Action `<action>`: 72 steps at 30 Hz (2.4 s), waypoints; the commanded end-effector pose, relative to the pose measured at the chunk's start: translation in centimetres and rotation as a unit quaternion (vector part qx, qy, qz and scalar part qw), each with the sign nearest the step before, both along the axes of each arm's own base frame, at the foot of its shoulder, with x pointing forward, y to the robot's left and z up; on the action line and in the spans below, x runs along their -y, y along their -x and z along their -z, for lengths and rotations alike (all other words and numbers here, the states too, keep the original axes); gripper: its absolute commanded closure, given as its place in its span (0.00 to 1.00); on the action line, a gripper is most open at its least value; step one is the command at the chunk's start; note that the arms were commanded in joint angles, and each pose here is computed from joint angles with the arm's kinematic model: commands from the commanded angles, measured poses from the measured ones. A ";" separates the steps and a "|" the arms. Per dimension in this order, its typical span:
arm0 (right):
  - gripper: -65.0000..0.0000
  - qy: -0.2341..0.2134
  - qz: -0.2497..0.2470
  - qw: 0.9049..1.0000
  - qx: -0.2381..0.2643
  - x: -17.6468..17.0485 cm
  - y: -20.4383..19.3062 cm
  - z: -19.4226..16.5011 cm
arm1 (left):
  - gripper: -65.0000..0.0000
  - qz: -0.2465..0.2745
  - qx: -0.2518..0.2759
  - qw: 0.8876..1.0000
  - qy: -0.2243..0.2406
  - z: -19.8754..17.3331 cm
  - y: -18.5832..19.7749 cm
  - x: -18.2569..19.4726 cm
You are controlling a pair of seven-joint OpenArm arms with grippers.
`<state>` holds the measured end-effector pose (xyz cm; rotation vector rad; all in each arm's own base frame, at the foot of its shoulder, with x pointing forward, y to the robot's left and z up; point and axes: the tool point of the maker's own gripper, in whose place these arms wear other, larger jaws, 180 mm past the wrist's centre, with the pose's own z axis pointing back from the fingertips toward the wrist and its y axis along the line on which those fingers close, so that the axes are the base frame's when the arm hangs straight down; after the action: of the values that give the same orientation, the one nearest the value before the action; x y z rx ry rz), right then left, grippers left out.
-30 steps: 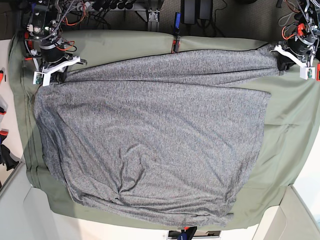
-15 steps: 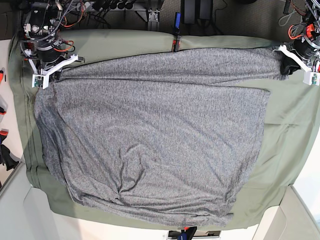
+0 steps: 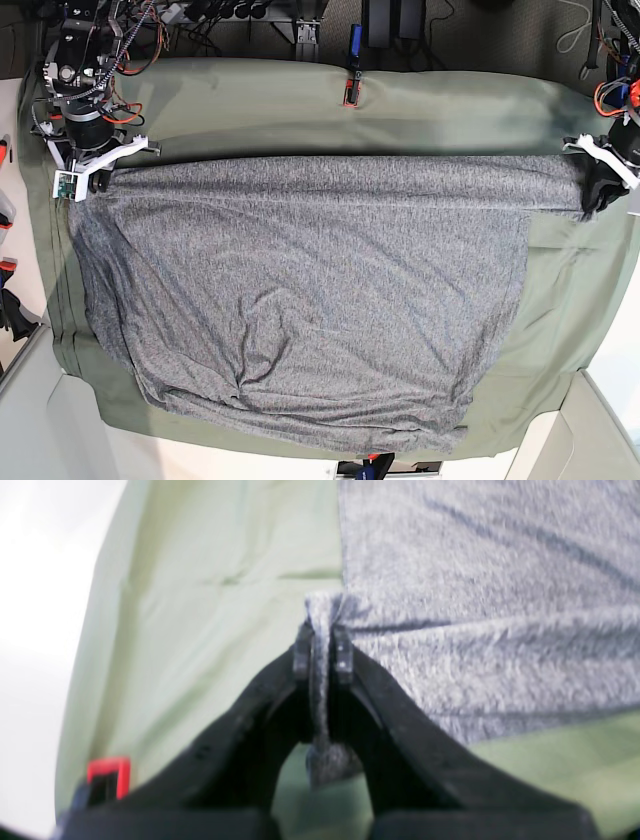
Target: Fold the T-shirt properly
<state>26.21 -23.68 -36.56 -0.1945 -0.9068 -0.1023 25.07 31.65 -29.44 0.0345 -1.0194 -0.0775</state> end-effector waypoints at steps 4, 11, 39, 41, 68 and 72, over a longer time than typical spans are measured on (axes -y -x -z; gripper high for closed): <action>1.00 0.009 0.009 0.999 0.031 0.9 -2.2 -1.2 | 0.93 0.037 0.008 0.999 -0.008 1.3 -3.5 2.1; 1.00 0.002 0.033 0.999 0.027 2.4 -3.4 -0.4 | 0.91 0.066 -0.005 0.998 0.001 3.8 -8.2 4.3; 0.80 -0.025 0.035 0.999 0.032 2.1 -3.4 -0.3 | 0.47 0.174 -0.078 0.978 0.088 2.3 -3.3 4.8; 0.80 -0.038 0.035 0.998 0.036 1.8 -3.5 -0.3 | 0.47 0.183 -0.075 0.976 0.089 2.5 -2.2 5.6; 0.55 -0.051 0.043 0.997 0.034 1.7 -3.4 -0.1 | 0.47 0.030 -0.107 0.984 0.141 9.9 -0.9 4.6; 0.55 -0.052 0.049 0.997 0.027 1.9 -3.2 0.1 | 0.47 0.027 -0.107 0.982 0.151 10.3 -0.8 5.5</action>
<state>28.67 -25.13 -37.90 -0.1292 -0.8966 -0.2462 25.70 25.89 -40.24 -0.2833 -0.8053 0.0430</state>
